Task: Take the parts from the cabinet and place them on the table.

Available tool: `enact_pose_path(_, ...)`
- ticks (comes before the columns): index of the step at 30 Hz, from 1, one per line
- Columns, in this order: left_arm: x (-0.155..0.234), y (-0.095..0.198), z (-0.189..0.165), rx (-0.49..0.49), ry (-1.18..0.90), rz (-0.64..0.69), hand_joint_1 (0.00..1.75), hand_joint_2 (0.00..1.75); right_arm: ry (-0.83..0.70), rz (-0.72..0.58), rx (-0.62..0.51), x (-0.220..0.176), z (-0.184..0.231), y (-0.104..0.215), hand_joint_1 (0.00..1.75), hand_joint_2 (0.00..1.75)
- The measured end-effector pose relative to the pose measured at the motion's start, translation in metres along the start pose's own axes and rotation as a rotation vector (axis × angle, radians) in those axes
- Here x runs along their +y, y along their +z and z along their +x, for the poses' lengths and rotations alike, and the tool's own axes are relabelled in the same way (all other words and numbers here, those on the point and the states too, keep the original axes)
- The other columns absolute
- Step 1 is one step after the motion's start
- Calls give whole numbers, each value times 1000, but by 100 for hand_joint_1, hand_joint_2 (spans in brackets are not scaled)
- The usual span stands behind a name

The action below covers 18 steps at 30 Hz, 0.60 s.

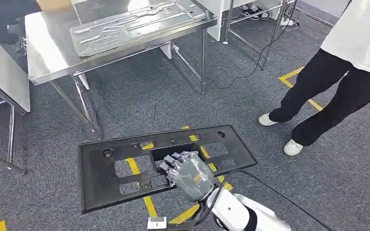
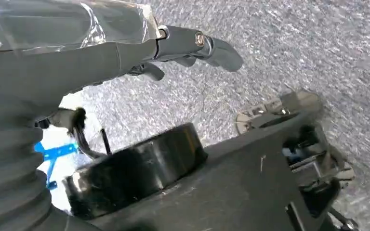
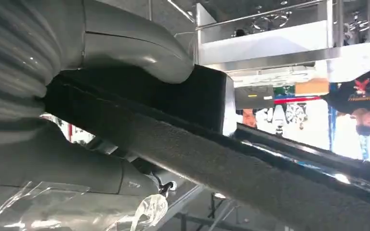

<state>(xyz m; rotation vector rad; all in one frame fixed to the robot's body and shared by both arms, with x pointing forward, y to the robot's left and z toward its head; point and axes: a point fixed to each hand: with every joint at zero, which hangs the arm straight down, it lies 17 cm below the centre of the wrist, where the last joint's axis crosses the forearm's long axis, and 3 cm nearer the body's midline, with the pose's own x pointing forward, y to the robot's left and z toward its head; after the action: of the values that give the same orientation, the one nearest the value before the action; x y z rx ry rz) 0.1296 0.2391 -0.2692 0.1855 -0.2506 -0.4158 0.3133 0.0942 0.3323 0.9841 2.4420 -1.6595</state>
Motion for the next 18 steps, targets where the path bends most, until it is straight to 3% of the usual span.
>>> enact_pose_path(18, 0, 0, -1, -4, -23, 1, 0, 175, -8, 9, 2, 3, 1, 2, 175, 175)
